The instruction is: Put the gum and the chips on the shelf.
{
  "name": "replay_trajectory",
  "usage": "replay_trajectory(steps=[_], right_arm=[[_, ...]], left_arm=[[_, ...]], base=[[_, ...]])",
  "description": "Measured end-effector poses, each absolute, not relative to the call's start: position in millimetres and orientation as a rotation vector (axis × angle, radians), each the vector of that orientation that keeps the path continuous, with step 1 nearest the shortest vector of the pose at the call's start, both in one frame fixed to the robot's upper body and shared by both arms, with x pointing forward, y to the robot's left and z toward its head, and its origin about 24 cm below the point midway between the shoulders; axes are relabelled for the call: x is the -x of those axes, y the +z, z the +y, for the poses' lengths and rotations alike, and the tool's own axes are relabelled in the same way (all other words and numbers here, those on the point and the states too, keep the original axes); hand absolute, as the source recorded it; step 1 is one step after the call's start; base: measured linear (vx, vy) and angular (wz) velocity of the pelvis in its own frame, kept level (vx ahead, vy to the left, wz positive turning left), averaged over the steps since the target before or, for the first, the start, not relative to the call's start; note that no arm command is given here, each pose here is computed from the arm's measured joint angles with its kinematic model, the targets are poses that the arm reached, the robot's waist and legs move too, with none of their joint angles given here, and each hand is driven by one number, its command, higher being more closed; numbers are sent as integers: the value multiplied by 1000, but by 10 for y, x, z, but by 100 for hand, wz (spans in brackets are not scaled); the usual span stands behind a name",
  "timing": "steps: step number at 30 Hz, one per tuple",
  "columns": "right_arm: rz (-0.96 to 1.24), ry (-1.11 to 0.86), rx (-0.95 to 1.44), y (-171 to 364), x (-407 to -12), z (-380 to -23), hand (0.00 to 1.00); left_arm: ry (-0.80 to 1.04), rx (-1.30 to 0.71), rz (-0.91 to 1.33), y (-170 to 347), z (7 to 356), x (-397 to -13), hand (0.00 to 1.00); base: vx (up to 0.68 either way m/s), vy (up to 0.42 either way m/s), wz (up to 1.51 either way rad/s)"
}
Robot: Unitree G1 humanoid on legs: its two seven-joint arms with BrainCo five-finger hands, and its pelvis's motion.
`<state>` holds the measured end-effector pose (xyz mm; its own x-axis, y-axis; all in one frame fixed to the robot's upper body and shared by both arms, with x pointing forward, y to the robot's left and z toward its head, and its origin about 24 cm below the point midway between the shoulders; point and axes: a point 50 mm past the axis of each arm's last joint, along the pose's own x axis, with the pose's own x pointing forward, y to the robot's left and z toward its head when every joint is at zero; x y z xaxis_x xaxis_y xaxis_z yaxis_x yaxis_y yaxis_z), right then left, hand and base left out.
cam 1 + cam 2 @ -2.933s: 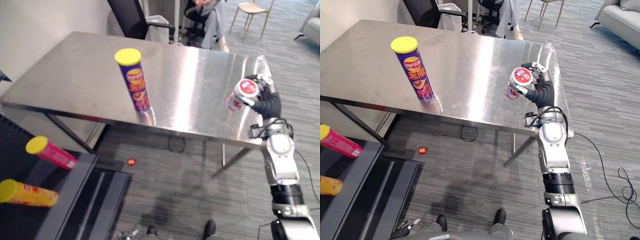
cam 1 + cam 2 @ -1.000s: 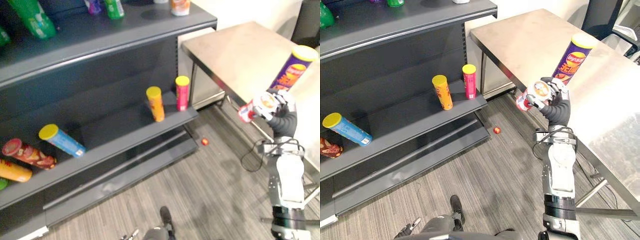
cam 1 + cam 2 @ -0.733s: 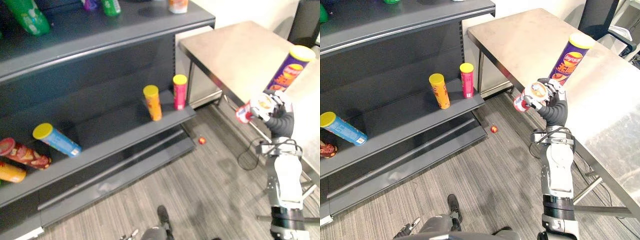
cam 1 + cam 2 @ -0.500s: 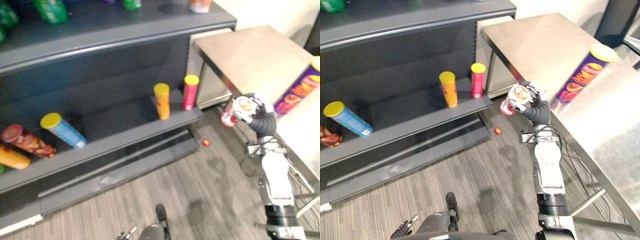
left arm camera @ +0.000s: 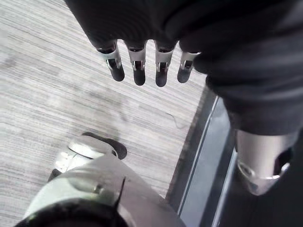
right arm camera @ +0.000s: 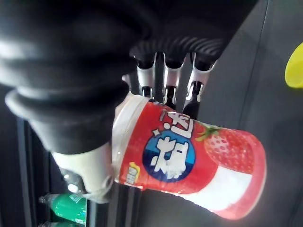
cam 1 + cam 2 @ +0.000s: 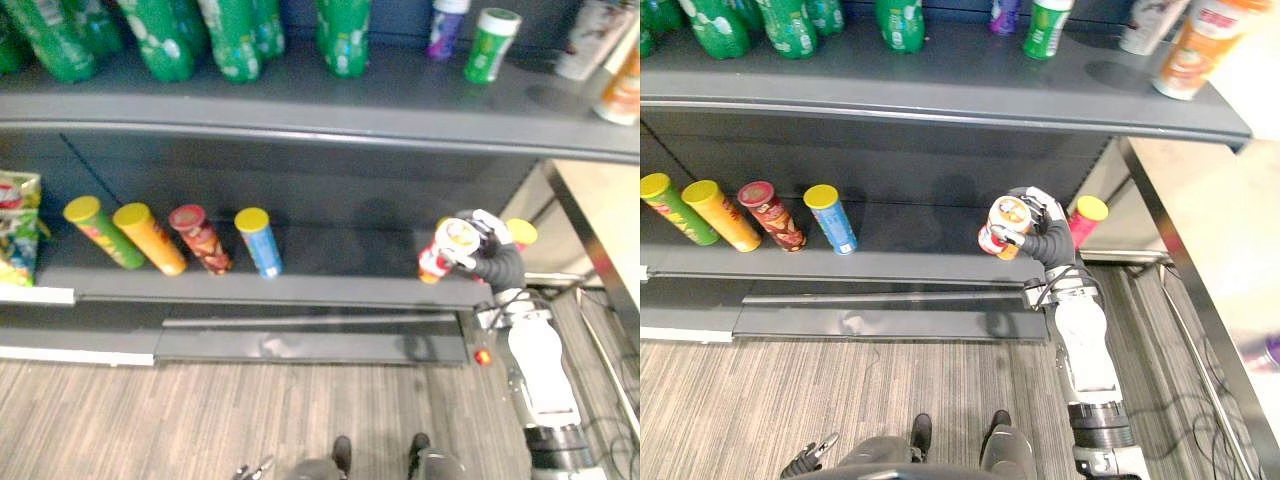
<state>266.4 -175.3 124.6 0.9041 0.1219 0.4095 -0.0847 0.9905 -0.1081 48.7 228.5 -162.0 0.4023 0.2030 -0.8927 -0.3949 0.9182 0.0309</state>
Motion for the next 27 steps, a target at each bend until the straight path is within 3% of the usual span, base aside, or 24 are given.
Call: replay_trajectory(steps=[9, 27], right_arm=[[-458, 67, -3, 1289, -2666, -1772, 100], [-380, 74, -15, 1085, -2569, -1742, 100]], left_arm=[[422, 274, 1070, -1624, 2242, -501, 0], [375, 182, 1095, -1628, 2225, -506, 0]], base=[[126, -195, 46], [14, 16, -13]])
